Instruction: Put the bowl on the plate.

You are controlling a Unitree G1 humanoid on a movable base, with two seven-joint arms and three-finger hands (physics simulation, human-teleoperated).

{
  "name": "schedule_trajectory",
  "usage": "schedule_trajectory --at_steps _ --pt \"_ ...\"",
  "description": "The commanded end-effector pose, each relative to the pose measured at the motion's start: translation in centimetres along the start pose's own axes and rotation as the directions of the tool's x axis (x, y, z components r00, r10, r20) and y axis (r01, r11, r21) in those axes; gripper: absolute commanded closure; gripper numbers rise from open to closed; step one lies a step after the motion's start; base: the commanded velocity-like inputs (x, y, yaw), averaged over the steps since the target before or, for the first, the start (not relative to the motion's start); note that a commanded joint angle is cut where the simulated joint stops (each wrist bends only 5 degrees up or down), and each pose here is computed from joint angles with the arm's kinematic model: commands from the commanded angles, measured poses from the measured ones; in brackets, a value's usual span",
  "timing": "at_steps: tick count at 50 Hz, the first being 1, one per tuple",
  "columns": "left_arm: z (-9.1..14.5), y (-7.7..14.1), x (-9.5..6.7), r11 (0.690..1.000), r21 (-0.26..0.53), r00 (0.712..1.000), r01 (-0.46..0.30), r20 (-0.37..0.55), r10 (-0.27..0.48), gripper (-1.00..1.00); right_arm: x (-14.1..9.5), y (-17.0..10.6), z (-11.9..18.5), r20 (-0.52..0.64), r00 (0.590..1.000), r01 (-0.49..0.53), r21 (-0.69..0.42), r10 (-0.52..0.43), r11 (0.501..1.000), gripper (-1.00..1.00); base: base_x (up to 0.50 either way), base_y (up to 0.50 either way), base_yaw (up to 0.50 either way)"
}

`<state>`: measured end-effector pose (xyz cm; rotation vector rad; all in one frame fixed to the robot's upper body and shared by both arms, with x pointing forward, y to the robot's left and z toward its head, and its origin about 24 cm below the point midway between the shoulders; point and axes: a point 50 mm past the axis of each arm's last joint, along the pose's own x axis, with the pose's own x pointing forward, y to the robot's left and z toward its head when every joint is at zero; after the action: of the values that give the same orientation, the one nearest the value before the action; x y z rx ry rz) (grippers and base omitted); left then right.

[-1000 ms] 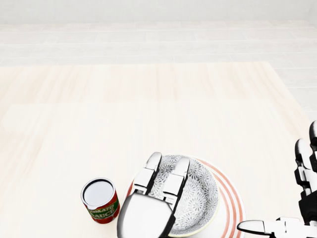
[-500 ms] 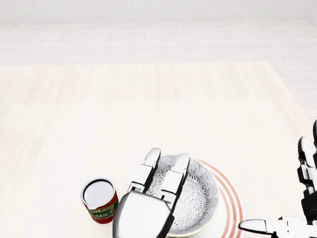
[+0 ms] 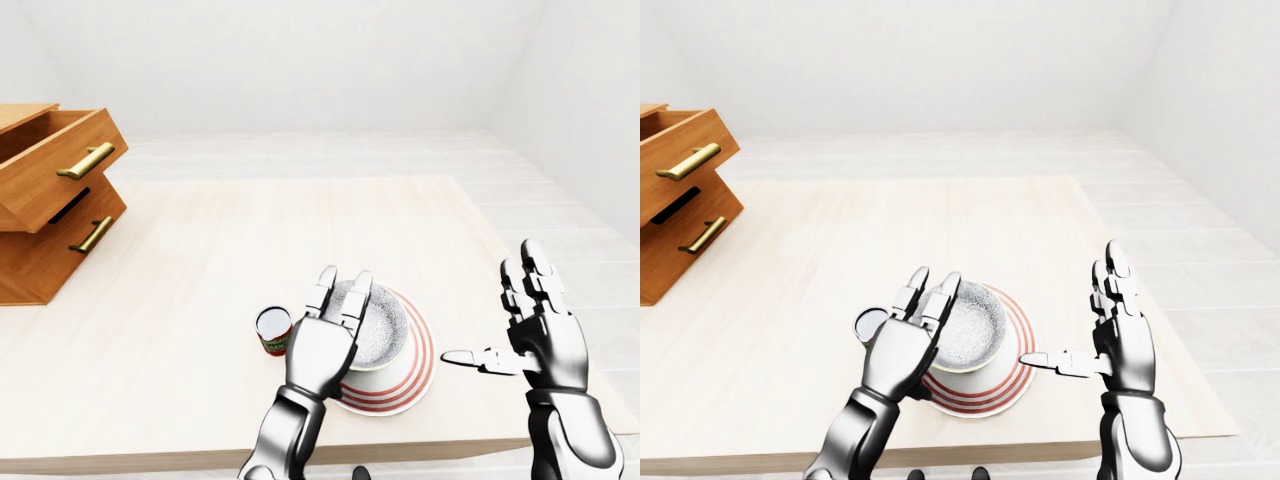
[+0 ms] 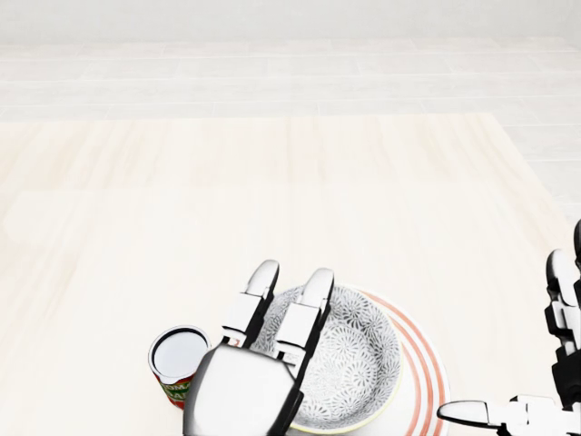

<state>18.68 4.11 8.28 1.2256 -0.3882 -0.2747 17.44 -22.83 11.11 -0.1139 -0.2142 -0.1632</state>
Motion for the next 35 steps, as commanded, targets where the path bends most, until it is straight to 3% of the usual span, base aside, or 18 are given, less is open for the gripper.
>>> schedule_trajectory --at_steps 1,35 --pt "-0.5 1.1 -0.5 1.0 -0.016 1.0 -0.017 -0.011 0.017 -1.0 0.0 0.0 -0.1 -0.003 1.0 0.001 0.002 -0.001 1.0 -1.0 0.0 0.0 0.0" --pt "-2.3 8.3 -2.1 0.985 -0.09 0.988 -0.148 -0.06 0.143 -1.0 0.1 0.3 0.1 0.001 1.0 -0.007 -0.003 0.007 1.0 -1.0 0.0 0.0 0.0"
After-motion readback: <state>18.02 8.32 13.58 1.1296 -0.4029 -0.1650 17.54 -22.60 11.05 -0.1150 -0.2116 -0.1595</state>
